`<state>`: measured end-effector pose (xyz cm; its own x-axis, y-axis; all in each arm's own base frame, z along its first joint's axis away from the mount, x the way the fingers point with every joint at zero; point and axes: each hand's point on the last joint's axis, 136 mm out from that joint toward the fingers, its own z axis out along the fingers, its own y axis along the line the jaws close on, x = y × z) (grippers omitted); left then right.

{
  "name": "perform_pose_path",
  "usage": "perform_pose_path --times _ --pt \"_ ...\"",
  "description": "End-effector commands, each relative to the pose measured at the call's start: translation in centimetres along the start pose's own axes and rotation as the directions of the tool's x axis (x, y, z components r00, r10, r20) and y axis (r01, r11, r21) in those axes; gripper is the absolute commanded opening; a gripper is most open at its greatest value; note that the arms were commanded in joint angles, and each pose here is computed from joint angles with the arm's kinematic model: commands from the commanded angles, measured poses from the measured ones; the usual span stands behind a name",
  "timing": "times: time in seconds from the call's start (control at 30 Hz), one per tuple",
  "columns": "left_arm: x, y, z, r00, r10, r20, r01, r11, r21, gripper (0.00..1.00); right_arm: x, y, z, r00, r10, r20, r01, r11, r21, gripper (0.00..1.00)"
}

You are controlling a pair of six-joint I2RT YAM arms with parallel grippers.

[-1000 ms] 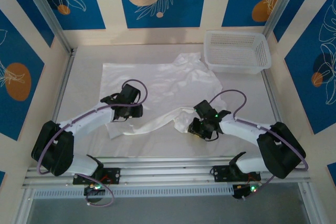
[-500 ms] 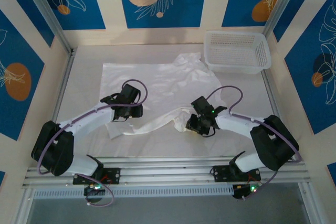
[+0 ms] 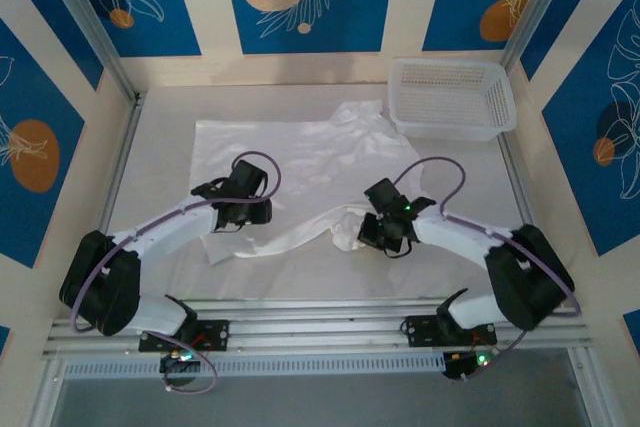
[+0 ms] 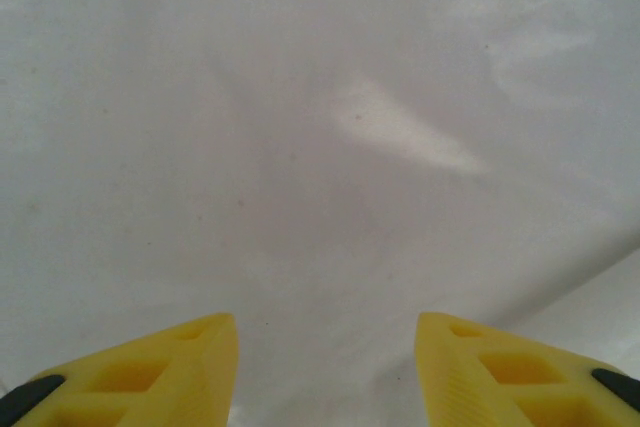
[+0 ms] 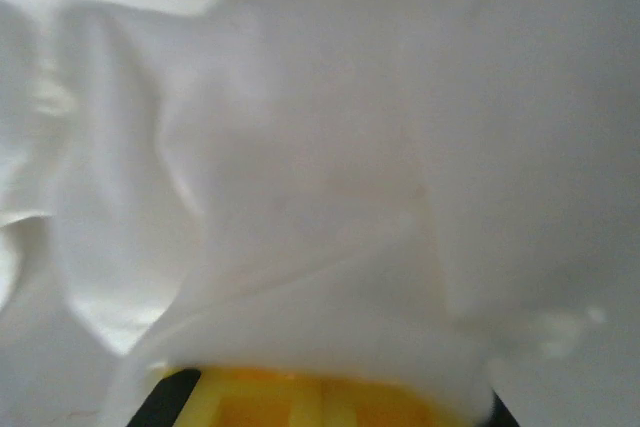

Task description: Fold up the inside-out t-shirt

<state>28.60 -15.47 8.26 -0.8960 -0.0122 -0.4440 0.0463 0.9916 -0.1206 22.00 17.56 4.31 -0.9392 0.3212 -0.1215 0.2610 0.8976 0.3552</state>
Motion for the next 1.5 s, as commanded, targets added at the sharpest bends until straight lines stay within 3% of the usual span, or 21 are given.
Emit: perform_pose_path --times 0.0,0.13,0.23,0.5,0.67,0.87,1.0,1.13,1.3,1.47 --pt "-1.3 1.1 -2.3 0.999 0.018 0.047 -0.016 0.999 -0.047 0.5 -1.9 1.4 -5.8 0.99 -0.039 0.138 0.045 0.998 -0.042 0.0" --pt "-1.0 3.6 -4.7 0.996 -0.041 0.076 0.049 0.994 -0.102 0.51 -3.8 2.1 -12.4 0.948 -0.031 0.317 0.072 0.99 -0.118 0.0" --pt "1.1 6.4 -5.3 0.991 -0.127 0.048 0.133 0.977 -0.164 0.5 -4.5 2.3 -14.7 0.93 -0.026 0.367 0.08 0.988 -0.133 0.0" --pt "7.2 12.2 -4.4 0.951 -0.309 0.0 0.294 0.905 -0.309 0.44 -5.2 4.4 -14.1 0.937 -0.034 0.347 0.102 0.978 -0.18 0.0" --pt "7.9 10.9 -2.0 0.95 -0.299 -0.087 0.269 0.929 -0.254 0.44 -5.3 4.3 -13.5 0.939 -0.037 0.342 0.104 0.978 -0.182 0.0" --pt "7.3 7.5 0.3 0.944 -0.282 -0.171 0.269 0.958 -0.099 0.46 -4.9 3.4 -13.5 0.942 -0.026 0.335 0.093 0.978 -0.186 0.0" --pt "8.6 9.0 0.3 0.928 -0.304 -0.216 0.262 0.943 -0.202 0.42 -4.7 3.0 -13.6 0.941 -0.01 0.339 0.079 0.979 -0.191 0.0" --pt "9.7 9.9 0.4 0.911 -0.306 -0.277 0.226 0.931 -0.285 0.29 -4.7 2.9 -13.4 0.941 -0.007 0.337 0.076 0.978 -0.192 0.0" --pt "8.2 10.8 -1.2 0.929 -0.316 -0.193 0.245 0.915 -0.32 0.05 -5.5 2.2 -14.1 0.931 0.024 0.364 0.036 0.987 -0.157 0.0" --pt "2.3 11.5 -5.2 0.975 -0.22 0.009 0.211 0.92 -0.331 0.0 -9.7 0.4 -18.7 0.851 0.073 0.52 -0.023 0.994 -0.103 0.0"
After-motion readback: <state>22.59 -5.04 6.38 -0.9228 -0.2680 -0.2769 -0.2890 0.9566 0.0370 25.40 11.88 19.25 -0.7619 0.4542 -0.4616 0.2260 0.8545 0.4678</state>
